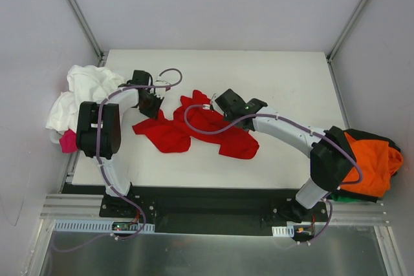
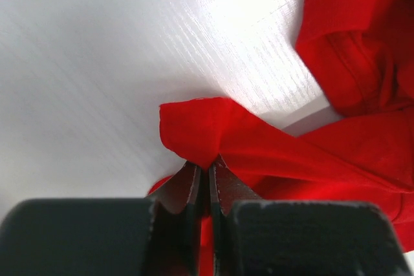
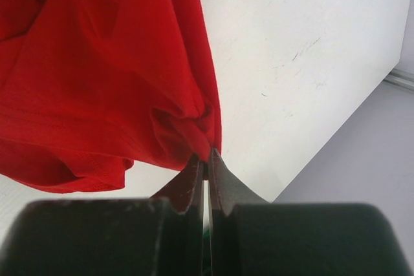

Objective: Fold and stack the t-shirts
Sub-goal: Flatten out the tshirt

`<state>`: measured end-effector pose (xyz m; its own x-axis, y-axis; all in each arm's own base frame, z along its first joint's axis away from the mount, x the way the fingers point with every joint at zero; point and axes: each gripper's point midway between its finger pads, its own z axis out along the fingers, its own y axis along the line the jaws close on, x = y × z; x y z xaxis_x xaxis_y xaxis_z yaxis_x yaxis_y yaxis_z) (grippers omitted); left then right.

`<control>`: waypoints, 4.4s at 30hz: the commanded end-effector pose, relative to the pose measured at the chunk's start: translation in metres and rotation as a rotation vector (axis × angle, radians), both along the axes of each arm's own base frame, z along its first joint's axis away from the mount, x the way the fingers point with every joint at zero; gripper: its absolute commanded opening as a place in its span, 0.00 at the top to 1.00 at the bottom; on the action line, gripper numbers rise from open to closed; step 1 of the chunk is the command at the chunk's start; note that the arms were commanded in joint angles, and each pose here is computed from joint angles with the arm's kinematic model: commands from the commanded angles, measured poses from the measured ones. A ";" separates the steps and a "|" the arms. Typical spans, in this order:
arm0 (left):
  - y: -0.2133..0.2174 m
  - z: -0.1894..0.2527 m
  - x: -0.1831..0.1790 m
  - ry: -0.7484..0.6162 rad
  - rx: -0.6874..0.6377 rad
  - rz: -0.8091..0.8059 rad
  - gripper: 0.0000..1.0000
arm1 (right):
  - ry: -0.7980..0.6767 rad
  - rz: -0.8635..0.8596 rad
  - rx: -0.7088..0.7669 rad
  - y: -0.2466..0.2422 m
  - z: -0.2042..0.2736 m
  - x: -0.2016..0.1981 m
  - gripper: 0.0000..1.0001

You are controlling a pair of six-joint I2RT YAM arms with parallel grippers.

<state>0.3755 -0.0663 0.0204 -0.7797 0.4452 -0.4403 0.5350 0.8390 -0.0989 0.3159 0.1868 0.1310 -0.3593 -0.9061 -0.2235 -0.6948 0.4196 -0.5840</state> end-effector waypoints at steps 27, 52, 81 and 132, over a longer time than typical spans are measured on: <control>0.039 0.194 0.049 -0.514 0.130 0.173 1.00 | -0.396 -0.340 -0.034 -0.150 0.170 0.068 0.99; 0.015 0.129 0.036 -0.356 0.034 0.105 1.00 | -0.127 -0.259 0.065 -0.112 0.075 0.045 0.28; 0.002 0.082 0.039 -0.249 0.012 0.074 1.00 | 0.229 0.182 0.091 0.110 -0.063 -0.018 0.44; 0.008 0.064 0.029 -0.238 0.043 0.066 1.00 | 0.508 0.189 0.237 0.127 -0.104 -0.024 0.38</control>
<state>0.4036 -0.0527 0.0768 -0.7127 0.4032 -0.5740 0.4604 0.8863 0.0508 0.2985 0.3119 0.0223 -0.3062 -0.9142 -0.2653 -0.9348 0.3415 -0.0978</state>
